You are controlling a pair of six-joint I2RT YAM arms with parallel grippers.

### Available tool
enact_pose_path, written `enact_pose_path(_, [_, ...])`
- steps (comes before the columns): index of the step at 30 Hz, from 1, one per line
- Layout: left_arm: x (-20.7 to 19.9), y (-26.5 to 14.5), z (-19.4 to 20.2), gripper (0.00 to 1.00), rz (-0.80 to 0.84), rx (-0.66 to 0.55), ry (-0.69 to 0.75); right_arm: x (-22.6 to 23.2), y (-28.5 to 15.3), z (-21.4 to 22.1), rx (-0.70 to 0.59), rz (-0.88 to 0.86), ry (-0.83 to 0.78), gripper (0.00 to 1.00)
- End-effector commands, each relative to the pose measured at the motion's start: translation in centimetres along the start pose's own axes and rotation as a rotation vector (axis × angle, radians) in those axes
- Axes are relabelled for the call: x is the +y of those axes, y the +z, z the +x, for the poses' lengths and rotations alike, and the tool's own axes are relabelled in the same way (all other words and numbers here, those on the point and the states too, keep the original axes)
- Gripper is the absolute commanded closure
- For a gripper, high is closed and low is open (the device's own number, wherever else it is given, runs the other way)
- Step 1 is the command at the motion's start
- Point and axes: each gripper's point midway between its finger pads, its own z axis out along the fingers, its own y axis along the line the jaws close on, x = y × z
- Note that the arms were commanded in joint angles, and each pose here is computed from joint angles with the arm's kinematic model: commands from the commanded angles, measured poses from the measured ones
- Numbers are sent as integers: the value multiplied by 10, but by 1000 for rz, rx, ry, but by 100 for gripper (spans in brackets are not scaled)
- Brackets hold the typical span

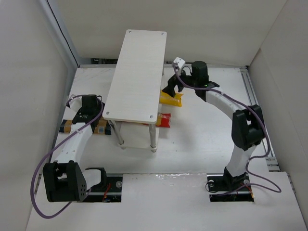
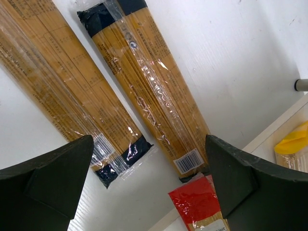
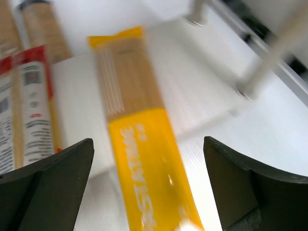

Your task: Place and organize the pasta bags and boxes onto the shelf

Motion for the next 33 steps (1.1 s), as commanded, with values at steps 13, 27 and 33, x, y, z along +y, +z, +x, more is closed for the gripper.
enact_pose_path(13, [16, 3, -8, 1, -93, -35, -57, 5, -40, 75, 56, 177, 512, 8])
enact_pose_path(27, [2, 29, -10, 1, -109, -5, -97, 30, 16, 41, 31, 29, 447, 16])
enact_pose_path(33, [-16, 48, -16, 1, -67, 36, -183, 14, -3, 53, 41, 120, 467, 7])
